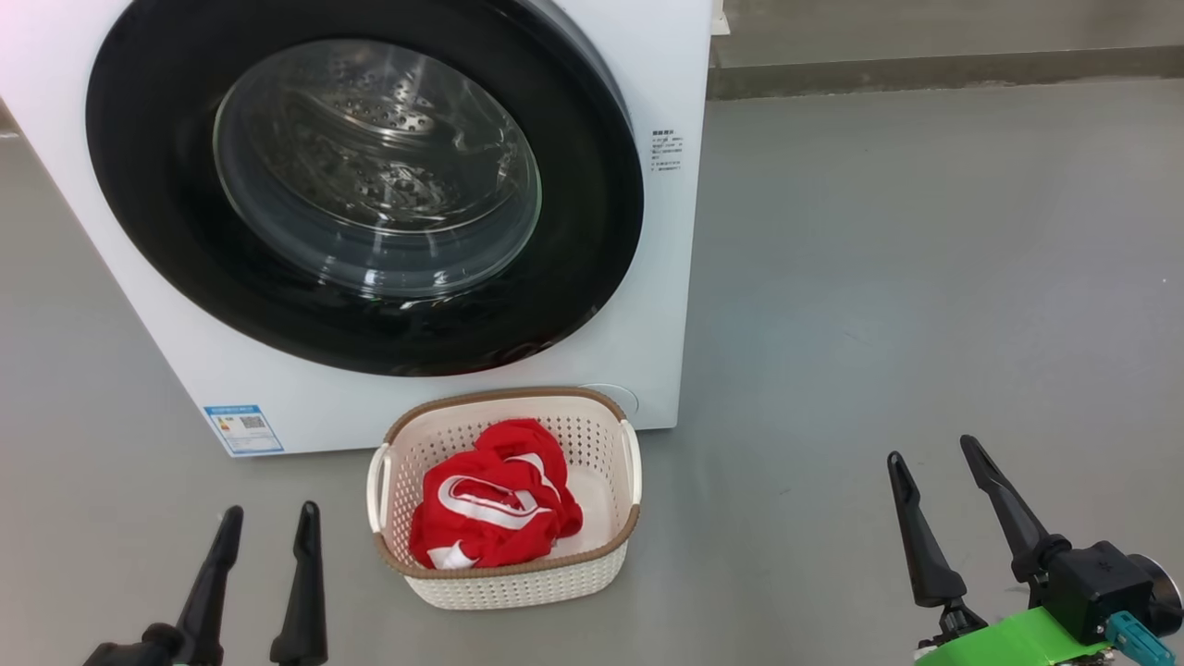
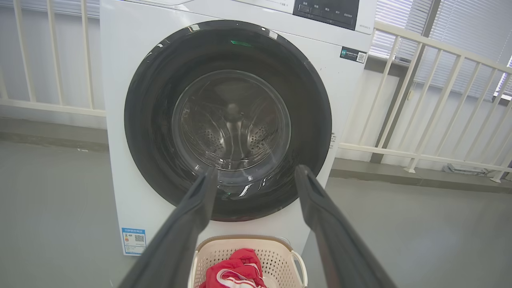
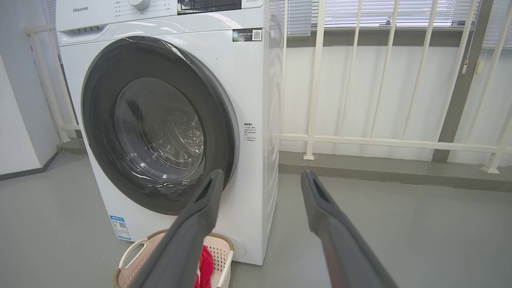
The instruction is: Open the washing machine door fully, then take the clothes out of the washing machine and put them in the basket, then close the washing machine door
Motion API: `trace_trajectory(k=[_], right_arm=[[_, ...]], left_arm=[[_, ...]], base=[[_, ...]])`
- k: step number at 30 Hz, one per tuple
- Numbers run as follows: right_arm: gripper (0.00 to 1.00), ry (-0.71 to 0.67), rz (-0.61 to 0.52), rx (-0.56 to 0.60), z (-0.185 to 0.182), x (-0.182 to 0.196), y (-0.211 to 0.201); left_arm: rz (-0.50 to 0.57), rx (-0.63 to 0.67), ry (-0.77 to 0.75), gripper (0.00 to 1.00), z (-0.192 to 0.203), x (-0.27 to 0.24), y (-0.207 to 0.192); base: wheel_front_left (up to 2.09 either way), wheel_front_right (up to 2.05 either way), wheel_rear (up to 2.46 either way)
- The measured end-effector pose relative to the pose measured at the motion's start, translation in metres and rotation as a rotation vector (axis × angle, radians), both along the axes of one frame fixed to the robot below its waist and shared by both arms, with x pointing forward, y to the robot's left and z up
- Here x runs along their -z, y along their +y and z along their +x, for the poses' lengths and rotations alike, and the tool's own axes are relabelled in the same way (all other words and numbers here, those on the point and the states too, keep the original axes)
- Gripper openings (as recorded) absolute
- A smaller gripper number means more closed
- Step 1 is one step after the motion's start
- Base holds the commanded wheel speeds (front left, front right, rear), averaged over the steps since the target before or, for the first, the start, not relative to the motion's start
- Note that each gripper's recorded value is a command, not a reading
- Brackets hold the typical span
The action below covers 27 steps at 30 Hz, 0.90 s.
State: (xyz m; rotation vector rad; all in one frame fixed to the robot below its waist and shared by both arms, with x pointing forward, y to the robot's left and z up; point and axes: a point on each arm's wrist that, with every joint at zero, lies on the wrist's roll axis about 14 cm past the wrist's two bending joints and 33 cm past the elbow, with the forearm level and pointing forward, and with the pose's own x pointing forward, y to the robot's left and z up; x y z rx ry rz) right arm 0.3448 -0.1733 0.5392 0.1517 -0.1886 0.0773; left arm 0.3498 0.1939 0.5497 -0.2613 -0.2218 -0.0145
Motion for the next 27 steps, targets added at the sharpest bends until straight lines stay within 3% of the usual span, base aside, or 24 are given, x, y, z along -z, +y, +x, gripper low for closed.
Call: trace_trajectory(k=[11,12,18,27], right_arm=[[1.0,0.005,-0.001,-0.005,0.001,0.002,0.002],[0.0,0.012,0.001,-0.004,0.0,0.004,0.002],[0.0,0.138,0.023,0.003,-0.012,0.044,0.003],[0.0,0.167,0.116,0.014,-0.013,0.05,0.0]], left_arm=[[-0.006,0.001,-0.024,1.0,-0.002,-0.007,0.0],[-0.006,0.0,-0.021,0.0,-0.002,-0.006,0.0],[-0.037,0.005,0.094,0.0,-0.009,0.031,-0.007],[-0.123,0.002,0.134,0.0,-0.01,0.04,-0.005]], base=[[0.0,0.0,0.0],[0.0,0.0,0.0],[0.0,0.0,0.0],[0.0,0.0,0.0]])
